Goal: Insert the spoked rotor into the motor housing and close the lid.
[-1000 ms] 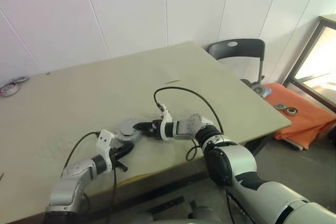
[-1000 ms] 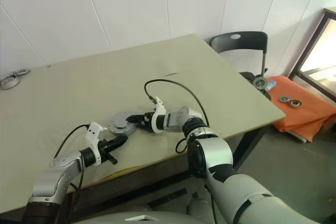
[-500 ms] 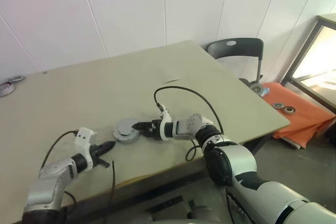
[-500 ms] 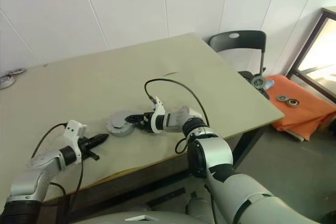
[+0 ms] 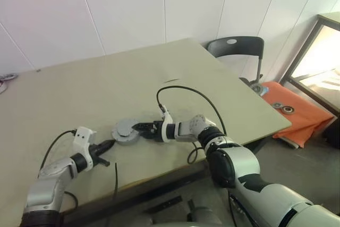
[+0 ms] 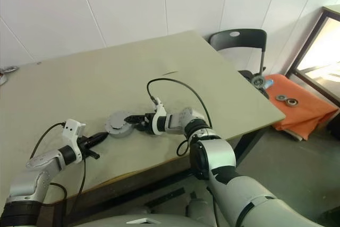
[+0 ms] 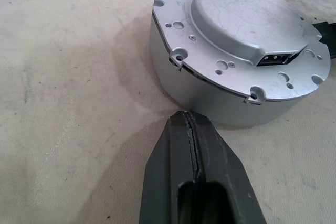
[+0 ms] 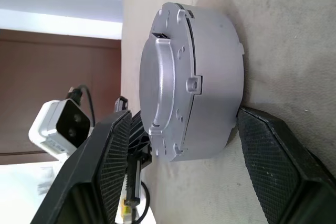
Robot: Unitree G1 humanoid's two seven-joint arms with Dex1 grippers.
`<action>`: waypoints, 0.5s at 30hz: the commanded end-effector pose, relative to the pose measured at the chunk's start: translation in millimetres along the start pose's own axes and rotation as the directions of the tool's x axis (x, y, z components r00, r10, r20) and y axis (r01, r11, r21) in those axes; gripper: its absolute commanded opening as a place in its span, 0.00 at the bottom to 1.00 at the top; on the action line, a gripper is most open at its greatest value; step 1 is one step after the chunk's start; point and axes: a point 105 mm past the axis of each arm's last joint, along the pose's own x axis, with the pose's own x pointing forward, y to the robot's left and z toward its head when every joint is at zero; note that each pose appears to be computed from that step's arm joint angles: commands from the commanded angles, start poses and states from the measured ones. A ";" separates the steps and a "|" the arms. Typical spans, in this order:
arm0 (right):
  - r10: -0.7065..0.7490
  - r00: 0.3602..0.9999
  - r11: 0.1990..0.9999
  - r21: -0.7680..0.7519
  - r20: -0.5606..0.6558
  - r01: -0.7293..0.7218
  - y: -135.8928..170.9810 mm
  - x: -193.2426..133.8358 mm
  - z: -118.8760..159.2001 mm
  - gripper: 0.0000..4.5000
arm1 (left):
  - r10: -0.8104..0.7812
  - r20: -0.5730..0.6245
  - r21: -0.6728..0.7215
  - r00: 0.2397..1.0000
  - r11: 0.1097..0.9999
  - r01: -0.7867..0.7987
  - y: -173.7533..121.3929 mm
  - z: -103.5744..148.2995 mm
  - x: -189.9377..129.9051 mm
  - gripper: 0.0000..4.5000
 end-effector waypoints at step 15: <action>-0.196 0.959 0.981 -0.043 -0.204 0.191 -30.7 39.5 -73.6 0.74 | -0.052 0.096 0.163 0.994 0.986 0.036 -3.2 86.1 -57.8 0.00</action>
